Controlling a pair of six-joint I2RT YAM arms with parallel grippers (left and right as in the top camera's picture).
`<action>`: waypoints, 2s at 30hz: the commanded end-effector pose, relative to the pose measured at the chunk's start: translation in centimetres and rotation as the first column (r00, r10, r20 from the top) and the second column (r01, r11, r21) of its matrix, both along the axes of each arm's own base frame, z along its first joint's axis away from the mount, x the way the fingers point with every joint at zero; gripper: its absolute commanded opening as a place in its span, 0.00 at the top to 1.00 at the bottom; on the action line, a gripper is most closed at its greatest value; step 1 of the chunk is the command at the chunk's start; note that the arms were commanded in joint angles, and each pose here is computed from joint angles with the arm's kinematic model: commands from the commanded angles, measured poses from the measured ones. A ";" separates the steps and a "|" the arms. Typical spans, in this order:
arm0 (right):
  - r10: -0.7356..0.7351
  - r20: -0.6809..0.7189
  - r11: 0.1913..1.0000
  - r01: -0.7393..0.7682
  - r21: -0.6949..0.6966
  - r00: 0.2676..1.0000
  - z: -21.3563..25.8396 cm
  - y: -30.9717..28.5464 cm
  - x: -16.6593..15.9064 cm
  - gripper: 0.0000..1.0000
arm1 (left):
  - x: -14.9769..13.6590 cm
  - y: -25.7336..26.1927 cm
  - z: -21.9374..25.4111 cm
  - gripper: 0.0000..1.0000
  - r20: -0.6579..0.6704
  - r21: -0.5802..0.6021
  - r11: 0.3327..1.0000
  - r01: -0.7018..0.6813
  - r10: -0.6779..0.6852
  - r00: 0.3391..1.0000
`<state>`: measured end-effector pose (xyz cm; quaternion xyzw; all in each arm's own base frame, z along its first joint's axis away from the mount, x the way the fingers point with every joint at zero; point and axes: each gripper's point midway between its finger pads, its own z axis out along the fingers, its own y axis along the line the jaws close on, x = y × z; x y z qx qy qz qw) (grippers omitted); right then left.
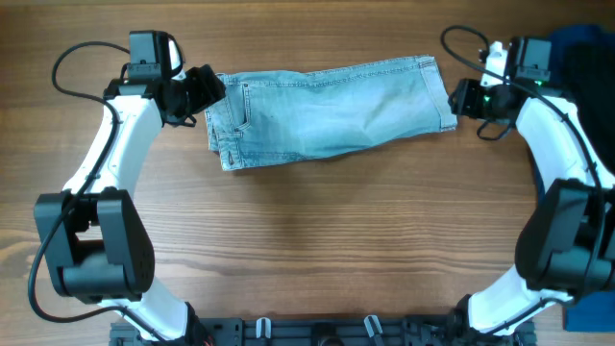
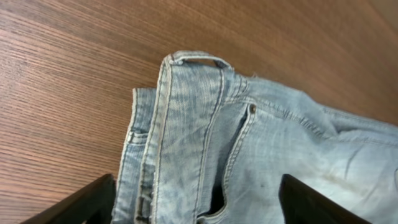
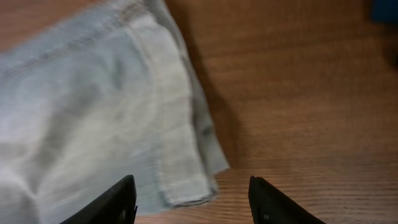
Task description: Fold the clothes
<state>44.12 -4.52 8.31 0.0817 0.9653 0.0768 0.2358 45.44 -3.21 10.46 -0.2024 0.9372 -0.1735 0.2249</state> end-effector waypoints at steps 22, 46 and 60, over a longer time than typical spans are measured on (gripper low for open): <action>0.091 -0.108 0.980 -0.069 0.189 0.990 -11.2 1.9 1.1 0.96 | -2.4 4.2 -2.0 0.02 -0.113 0.228 0.971 -0.070 0.098 0.989; 0.023 0.088 0.978 -0.041 0.206 0.996 6.0 -2.1 1.7 0.96 | -2.5 -5.0 3.6 0.31 -0.002 -0.135 0.988 0.077 -0.078 0.997; 0.050 0.025 0.971 -0.054 0.232 0.998 5.7 0.1 0.1 0.96 | -7.3 -25.7 2.5 0.96 0.051 -0.310 0.841 0.444 -0.451 0.891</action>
